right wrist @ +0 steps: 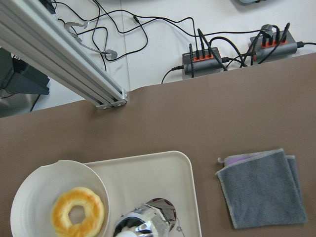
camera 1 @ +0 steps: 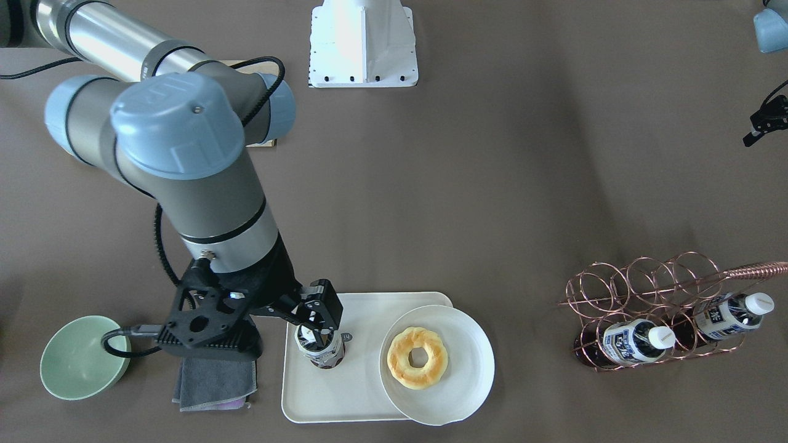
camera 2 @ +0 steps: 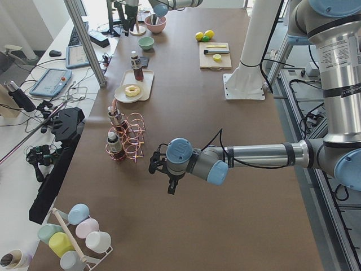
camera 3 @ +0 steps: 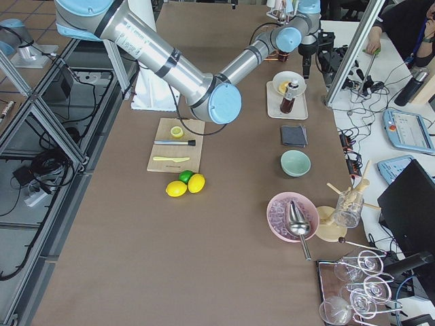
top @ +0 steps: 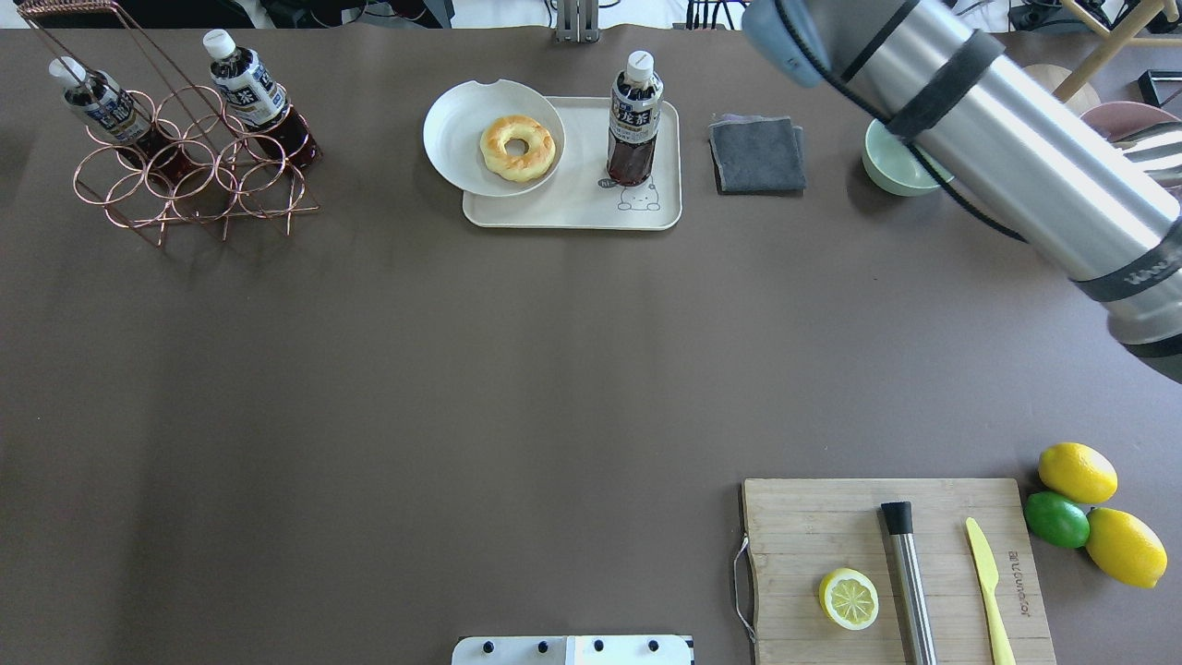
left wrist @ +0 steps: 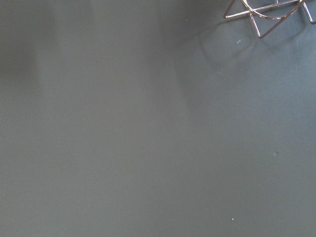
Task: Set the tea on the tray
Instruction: 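Open the right gripper and withdraw it from the tray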
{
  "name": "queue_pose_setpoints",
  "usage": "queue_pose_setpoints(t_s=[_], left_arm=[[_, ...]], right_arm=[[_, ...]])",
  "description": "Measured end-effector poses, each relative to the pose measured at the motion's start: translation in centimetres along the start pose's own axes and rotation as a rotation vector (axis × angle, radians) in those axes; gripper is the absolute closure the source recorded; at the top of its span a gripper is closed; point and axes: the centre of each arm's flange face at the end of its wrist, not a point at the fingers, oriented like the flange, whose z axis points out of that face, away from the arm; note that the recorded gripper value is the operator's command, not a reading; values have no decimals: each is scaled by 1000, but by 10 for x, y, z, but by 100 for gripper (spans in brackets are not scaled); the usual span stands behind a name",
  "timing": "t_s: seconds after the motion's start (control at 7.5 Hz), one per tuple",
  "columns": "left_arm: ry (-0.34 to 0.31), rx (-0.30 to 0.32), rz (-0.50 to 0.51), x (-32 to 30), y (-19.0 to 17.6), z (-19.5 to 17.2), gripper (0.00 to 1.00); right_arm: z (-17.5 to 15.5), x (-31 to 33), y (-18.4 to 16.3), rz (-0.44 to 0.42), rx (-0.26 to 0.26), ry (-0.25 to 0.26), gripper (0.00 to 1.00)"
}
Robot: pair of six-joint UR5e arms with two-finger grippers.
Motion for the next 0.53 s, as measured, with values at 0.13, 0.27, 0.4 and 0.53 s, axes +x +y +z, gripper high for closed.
queue_pose_setpoints(t_s=[0.13, 0.27, 0.4, 0.53], left_arm=[[9, -8, -28, -5, 0, -3, 1], [11, -16, -50, -9, 0, -5, 1], [11, -23, -49, -10, -2, -4, 1], [6, -43, -33, -12, -9, -6, 1]], right_arm=[[-30, 51, -16, -18, -51, -10, 0], [-58, 127, -21, -47, -88, -23, 0], [-72, 203, -13, -94, -100, -22, 0], [-78, 277, 2, -142, -116, -1, 0]])
